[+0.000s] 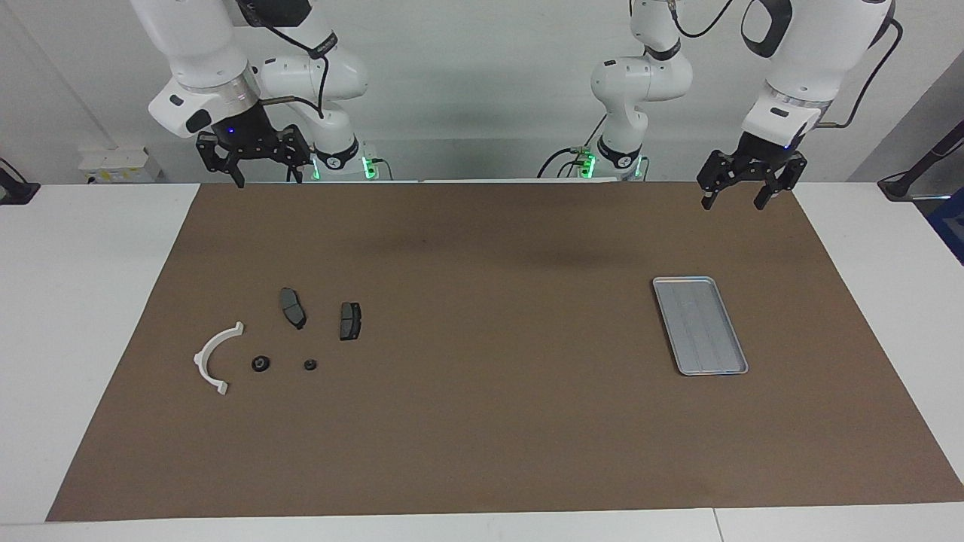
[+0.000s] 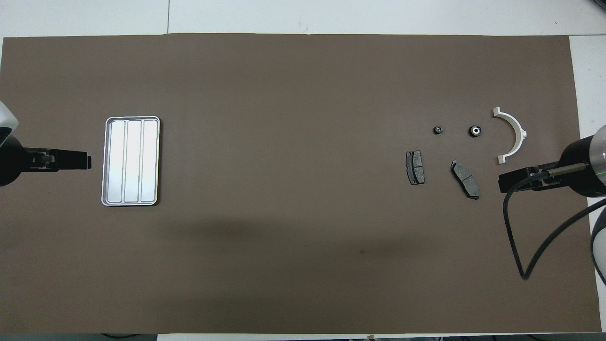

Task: Pick bearing gear from pile to tray

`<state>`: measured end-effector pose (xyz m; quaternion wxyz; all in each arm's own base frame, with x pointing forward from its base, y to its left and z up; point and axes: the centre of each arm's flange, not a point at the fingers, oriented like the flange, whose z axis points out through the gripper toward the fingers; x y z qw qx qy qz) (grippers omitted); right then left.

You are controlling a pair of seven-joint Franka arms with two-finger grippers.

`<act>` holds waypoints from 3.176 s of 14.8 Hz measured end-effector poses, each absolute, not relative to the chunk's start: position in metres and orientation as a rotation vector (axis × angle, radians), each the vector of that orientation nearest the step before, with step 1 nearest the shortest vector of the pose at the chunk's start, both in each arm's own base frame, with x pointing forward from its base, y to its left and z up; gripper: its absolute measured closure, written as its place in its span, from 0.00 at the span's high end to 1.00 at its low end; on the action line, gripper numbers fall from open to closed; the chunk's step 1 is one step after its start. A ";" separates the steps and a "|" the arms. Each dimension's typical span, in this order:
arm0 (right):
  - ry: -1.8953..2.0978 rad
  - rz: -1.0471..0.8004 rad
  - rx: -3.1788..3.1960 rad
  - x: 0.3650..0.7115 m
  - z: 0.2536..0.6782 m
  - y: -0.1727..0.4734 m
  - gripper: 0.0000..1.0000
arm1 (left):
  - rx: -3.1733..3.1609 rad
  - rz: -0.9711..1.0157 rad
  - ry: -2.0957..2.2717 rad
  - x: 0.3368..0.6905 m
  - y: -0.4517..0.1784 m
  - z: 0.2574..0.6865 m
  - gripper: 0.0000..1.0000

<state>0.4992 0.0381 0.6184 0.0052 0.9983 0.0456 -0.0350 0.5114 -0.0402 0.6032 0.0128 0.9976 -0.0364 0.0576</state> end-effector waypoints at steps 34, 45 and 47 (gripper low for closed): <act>0.119 -0.101 3.130 0.500 0.621 0.031 1.00 | 3.109 0.180 -0.118 0.511 -0.042 0.603 1.00; 0.028 -0.059 3.137 0.504 0.623 0.001 1.00 | 3.109 0.179 -0.118 0.511 -0.042 0.603 1.00; 0.025 -0.013 3.138 0.508 0.621 0.001 1.00 | 3.109 0.179 -0.118 0.511 -0.042 0.603 1.00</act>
